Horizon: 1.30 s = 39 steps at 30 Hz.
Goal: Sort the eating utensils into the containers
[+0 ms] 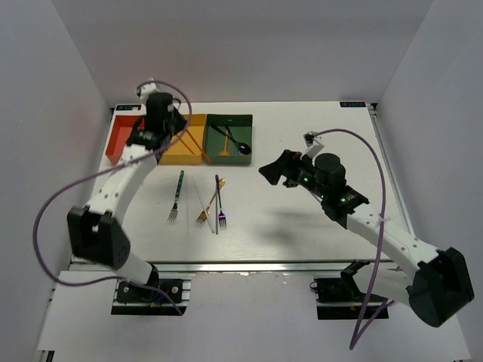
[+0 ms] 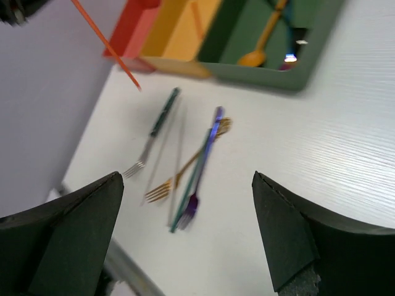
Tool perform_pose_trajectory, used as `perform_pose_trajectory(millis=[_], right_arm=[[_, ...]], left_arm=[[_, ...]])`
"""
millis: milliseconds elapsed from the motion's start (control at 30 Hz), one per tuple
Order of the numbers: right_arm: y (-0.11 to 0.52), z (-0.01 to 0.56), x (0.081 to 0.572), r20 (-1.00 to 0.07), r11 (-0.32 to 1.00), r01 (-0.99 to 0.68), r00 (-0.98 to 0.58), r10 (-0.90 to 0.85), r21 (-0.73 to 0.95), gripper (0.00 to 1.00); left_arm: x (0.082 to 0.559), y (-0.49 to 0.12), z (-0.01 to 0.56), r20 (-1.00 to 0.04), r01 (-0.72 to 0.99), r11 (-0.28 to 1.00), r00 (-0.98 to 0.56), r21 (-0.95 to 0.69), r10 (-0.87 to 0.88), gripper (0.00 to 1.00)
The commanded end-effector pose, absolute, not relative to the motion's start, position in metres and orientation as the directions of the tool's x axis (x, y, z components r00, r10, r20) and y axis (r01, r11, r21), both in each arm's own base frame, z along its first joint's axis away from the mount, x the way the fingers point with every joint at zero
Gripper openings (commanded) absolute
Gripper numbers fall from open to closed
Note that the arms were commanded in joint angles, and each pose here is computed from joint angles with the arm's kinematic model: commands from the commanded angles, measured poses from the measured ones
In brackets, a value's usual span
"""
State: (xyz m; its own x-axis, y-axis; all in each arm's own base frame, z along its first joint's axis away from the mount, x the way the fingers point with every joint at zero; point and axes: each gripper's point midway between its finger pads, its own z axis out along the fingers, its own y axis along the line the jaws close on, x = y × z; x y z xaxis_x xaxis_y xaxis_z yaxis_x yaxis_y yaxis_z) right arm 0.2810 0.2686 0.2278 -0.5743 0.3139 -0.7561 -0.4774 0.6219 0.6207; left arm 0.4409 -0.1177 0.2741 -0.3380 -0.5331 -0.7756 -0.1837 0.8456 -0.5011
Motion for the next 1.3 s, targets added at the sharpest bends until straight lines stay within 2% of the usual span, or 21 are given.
perform_pose_trajectory(millis=[0, 33, 67, 100, 167, 200, 300, 333, 433, 467, 533, 567, 667, 700, 867, 967, 1067, 1100, 1133, 1200, 1267], right_arm=[[0.216, 0.195, 0.294, -0.815, 0.825, -0.327, -0.524, 0.249, 0.461, 0.89], [0.209, 0.191, 0.294, -0.827, 0.842, -0.325, -0.517, 0.223, 0.431, 0.89], [0.203, 0.195, 0.294, -0.838, 0.850, -0.324, -0.500, 0.219, 0.415, 0.89], [0.197, 0.191, 0.292, -0.839, 0.862, -0.312, -0.503, 0.207, 0.400, 0.89], [0.187, 0.184, 0.291, -0.847, 0.884, -0.303, -0.504, 0.170, 0.358, 0.89], [0.185, 0.181, 0.291, -0.846, 0.889, -0.298, -0.509, 0.158, 0.346, 0.89], [0.178, 0.171, 0.293, -0.841, 0.905, -0.285, -0.526, 0.127, 0.315, 0.89], [0.177, 0.164, 0.295, -0.833, 0.912, -0.276, -0.541, 0.114, 0.304, 0.89], [0.173, 0.156, 0.303, -0.825, 0.928, -0.256, -0.558, 0.085, 0.269, 0.89], [0.171, 0.159, 0.308, -0.829, 0.934, -0.257, -0.555, 0.066, 0.246, 0.89], [0.169, 0.149, 0.314, -0.814, 0.945, -0.247, -0.579, 0.034, 0.215, 0.89], [0.168, 0.146, 0.317, -0.810, 0.947, -0.251, -0.587, 0.015, 0.200, 0.89], [0.163, 0.135, 0.331, -0.792, 0.955, -0.274, -0.605, -0.081, 0.111, 0.89], [0.161, 0.140, 0.340, -0.798, 0.954, -0.293, -0.589, -0.126, 0.065, 0.89], [0.135, 0.098, 0.367, -0.686, 0.960, -0.279, -0.692, -0.223, -0.031, 0.89], [0.120, 0.075, 0.377, -0.633, 0.963, -0.263, -0.736, -0.240, -0.059, 0.86], [0.118, 0.051, 0.379, -0.571, 0.960, -0.279, -0.783, -0.249, -0.037, 0.78], [0.121, 0.045, 0.377, -0.550, 0.956, -0.294, -0.796, -0.254, -0.017, 0.74], [0.124, 0.033, 0.376, -0.524, 0.952, -0.307, -0.810, -0.263, -0.002, 0.72], [0.131, 0.022, 0.374, -0.502, 0.944, -0.328, -0.822, -0.269, 0.031, 0.70], [0.136, 0.009, 0.375, -0.470, 0.940, -0.337, -0.839, -0.275, 0.051, 0.64]], left_arm=[[0.483, -0.036, 0.263, -0.834, -0.442, 0.852, -0.327, -0.281, -0.444, 0.00], [0.496, -0.026, 0.267, -0.849, -0.473, 0.847, -0.319, -0.243, -0.422, 0.00], [0.513, -0.012, 0.235, -0.847, -0.541, 0.830, -0.372, -0.134, -0.379, 0.00], [0.534, -0.009, 0.267, -0.878, -0.530, 0.837, -0.325, -0.138, -0.351, 0.00], [0.563, -0.008, 0.233, -0.853, -0.521, 0.849, -0.399, -0.091, -0.336, 0.00], [0.577, -0.009, 0.249, -0.865, -0.512, 0.850, -0.363, -0.125, -0.346, 0.00], [0.598, -0.017, 0.214, -0.831, -0.487, 0.861, -0.410, -0.149, -0.376, 0.00], [0.601, -0.021, 0.203, -0.818, -0.475, 0.865, -0.426, -0.161, -0.386, 0.06], [0.607, -0.032, 0.185, -0.796, -0.449, 0.867, -0.434, -0.215, -0.422, 0.12], [0.605, -0.035, 0.170, -0.784, -0.443, 0.869, -0.450, -0.220, -0.428, 0.28], [0.601, -0.040, 0.172, -0.774, -0.436, 0.863, -0.442, -0.256, -0.453, 0.48], [0.595, -0.042, 0.162, -0.759, -0.436, 0.863, -0.461, -0.257, -0.459, 0.67], [0.585, -0.052, 0.184, -0.748, -0.394, 0.861, -0.453, -0.321, -0.486, 0.86], [0.582, -0.052, 0.193, -0.749, -0.392, 0.857, -0.442, -0.334, -0.494, 0.98], [0.543, -0.055, 0.283, -0.778, -0.317, 0.859, -0.378, -0.401, -0.502, 0.98], [0.510, -0.063, 0.310, -0.780, -0.239, 0.864, -0.372, -0.444, -0.503, 0.98], [0.452, -0.068, 0.331, -0.800, -0.134, 0.864, -0.330, -0.486, -0.501, 0.98], [0.424, -0.066, 0.358, -0.825, -0.080, 0.866, -0.270, -0.494, -0.496, 0.98], [0.411, -0.065, 0.333, -0.820, -0.092, 0.872, -0.304, -0.481, -0.485, 0.98], [0.379, -0.061, 0.341, -0.842, -0.060, 0.881, -0.272, -0.469, -0.466, 0.98], [0.362, -0.060, 0.313, -0.846, -0.052, 0.901, -0.325, -0.431, -0.423, 0.98]])
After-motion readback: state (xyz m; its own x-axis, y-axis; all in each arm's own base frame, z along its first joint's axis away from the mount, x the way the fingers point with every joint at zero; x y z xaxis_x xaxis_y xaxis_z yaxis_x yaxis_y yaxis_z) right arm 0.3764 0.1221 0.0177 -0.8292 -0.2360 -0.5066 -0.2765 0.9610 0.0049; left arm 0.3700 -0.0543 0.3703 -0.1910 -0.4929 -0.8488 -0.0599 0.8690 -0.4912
